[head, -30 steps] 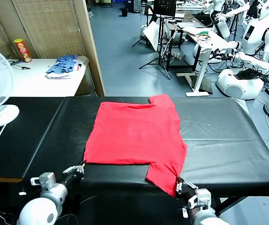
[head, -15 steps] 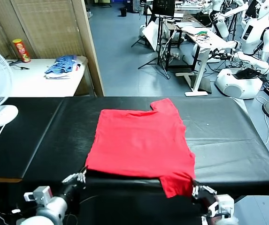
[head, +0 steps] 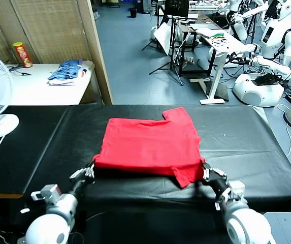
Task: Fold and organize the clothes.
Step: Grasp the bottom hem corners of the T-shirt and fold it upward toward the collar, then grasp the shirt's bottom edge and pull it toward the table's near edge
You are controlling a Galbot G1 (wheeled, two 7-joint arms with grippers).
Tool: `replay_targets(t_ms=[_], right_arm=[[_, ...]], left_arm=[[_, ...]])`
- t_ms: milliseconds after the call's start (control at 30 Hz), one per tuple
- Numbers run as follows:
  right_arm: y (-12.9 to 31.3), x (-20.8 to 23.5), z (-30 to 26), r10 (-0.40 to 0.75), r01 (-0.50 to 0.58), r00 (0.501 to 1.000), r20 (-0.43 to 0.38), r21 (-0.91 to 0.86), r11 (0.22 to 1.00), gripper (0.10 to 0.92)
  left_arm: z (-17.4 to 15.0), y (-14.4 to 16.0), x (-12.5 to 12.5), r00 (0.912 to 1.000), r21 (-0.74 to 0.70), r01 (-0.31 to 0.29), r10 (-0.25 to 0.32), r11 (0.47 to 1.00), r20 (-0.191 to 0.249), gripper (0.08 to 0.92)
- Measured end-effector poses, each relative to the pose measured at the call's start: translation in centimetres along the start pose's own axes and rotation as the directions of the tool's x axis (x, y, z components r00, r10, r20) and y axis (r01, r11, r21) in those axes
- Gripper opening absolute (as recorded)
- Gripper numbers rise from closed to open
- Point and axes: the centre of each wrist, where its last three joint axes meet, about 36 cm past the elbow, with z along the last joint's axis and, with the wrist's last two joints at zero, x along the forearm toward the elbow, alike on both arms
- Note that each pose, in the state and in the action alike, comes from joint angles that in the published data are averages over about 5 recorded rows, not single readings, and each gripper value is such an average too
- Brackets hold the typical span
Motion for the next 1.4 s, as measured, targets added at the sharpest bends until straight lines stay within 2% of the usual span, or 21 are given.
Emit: replay_targets(t_ms=[67,167,300,367,467,567,700,767,833,967,1133,1267,1400], right_arm=[[-0.2,-0.9,0.4,-0.008,0.008,1.000,-0.010,0.000,1.000,0.125],[-0.4,-1.8,0.8,-0.023,0.023,0.999,-0.039,-0.007,1.000,0.190],[-0.7,-1.6,0.9,-0.033,0.032,0.997,-0.063,-0.013,0.999,0.387],[-0.8,-1.0,0.7,-0.032,0.032,0.998,-0.059,-0.010,0.999,0.487],[-0.8,0.3,0.3,-0.033,0.033,0.998,-0.048,-0.006,0.999,0.649],[-0.7,1.9,0.3,-0.031,0.031,0.999,-0.045,-0.005,1.000,0.763],[-0.3,3.6,1.2,-0.025,0.024,0.997,-0.067,-0.014,1.000,0.796],[-0.2,4.1,1.8,-0.023,0.021,0.996,-0.085,-0.022,1.000,0.775],[0.0,4.5,2.4,-0.022,0.019,0.995,-0.100,-0.029,0.999,0.731],[0.1,4.7,3.0,-0.021,0.017,0.993,-0.114,-0.034,0.999,0.556],[0.3,4.6,3.4,-0.019,0.017,0.992,-0.121,-0.019,1.000,0.289],[0.5,4.8,3.6,-0.021,0.019,0.992,-0.125,-0.017,1.000,0.137],[0.9,5.4,3.5,-0.010,0.008,0.993,-0.120,-0.016,1.000,0.124]], left_arm=[[0.3,0.3,-0.9,0.9999,-0.029,0.013,-0.013,0.999,0.003,0.125],[0.6,0.7,-2.2,0.9997,-0.046,0.023,-0.023,0.999,-0.005,0.125],[1.0,0.9,-4.0,0.9994,-0.048,0.027,-0.028,0.998,-0.020,0.131],[1.2,0.8,-4.8,0.9993,-0.047,0.027,-0.028,0.999,-0.024,0.175],[1.3,0.7,-5.4,0.9993,-0.045,0.026,-0.027,0.999,-0.027,0.318],[1.4,0.6,-5.3,0.9992,-0.045,0.028,-0.029,0.999,-0.029,0.486],[1.7,0.8,-4.6,0.9989,-0.039,0.033,-0.034,0.999,-0.033,0.694],[2.0,0.9,-4.2,0.9985,-0.035,0.034,-0.035,0.999,-0.041,0.763],[2.3,0.9,-3.9,0.9981,-0.032,0.032,-0.033,0.999,-0.052,0.787],[3.1,0.9,-3.4,0.9969,-0.024,0.026,-0.028,0.999,-0.074,0.797],[3.8,1.1,-3.2,0.9953,-0.008,0.019,-0.019,1.000,-0.095,0.775],[4.2,1.3,-3.2,0.9938,-0.007,0.018,-0.018,1.000,-0.109,0.609],[4.5,1.2,-3.0,0.9928,-0.001,0.025,-0.025,1.000,-0.118,0.375]])
